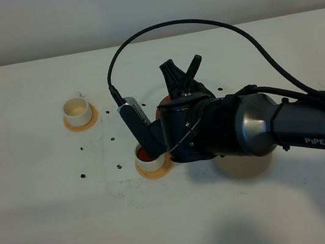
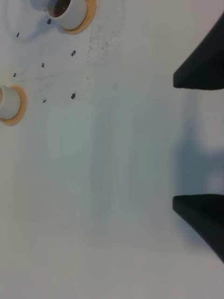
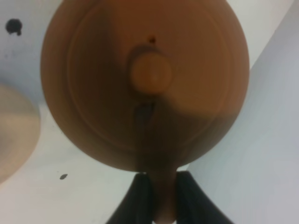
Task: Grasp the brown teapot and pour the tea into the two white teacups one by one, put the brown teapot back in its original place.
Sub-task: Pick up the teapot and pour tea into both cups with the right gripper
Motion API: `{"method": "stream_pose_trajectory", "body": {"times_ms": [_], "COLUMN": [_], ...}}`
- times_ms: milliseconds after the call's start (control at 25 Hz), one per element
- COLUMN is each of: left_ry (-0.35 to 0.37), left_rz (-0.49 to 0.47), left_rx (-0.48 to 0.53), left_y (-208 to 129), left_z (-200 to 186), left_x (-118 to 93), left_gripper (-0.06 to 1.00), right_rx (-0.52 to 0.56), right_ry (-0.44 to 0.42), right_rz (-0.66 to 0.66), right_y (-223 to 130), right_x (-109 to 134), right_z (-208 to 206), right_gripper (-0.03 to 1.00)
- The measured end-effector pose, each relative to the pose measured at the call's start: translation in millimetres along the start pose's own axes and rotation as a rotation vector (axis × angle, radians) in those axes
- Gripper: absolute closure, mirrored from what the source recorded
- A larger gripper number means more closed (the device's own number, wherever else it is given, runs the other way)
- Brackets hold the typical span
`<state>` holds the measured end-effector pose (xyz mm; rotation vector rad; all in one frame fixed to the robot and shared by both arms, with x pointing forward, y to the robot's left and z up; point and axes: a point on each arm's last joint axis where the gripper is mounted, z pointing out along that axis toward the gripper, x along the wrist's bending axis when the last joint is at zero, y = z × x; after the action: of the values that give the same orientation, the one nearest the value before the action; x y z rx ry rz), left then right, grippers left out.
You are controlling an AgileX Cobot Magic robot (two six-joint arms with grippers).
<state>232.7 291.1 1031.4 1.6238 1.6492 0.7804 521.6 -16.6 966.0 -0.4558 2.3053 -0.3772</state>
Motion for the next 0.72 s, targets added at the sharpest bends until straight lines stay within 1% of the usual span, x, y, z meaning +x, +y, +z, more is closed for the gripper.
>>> {"method": "stream_pose_trajectory", "body": {"times_ms": [560, 720], "left_ry": [0.0, 0.0], "left_rz": [0.0, 0.0], "left_rx": [0.0, 0.0], "left_y": [0.0, 0.0], "left_z": [0.0, 0.0], "left_x": [0.0, 0.0], "left_gripper": [0.47, 0.47], "right_rx": [0.004, -0.006], "right_ry": [-0.001, 0.021], "right_rz": [-0.005, 0.018], "right_y": [-0.3, 0.6], "right_x": [-0.1, 1.9], "right_z": [0.0, -0.1], "right_gripper": [0.85, 0.85]}}
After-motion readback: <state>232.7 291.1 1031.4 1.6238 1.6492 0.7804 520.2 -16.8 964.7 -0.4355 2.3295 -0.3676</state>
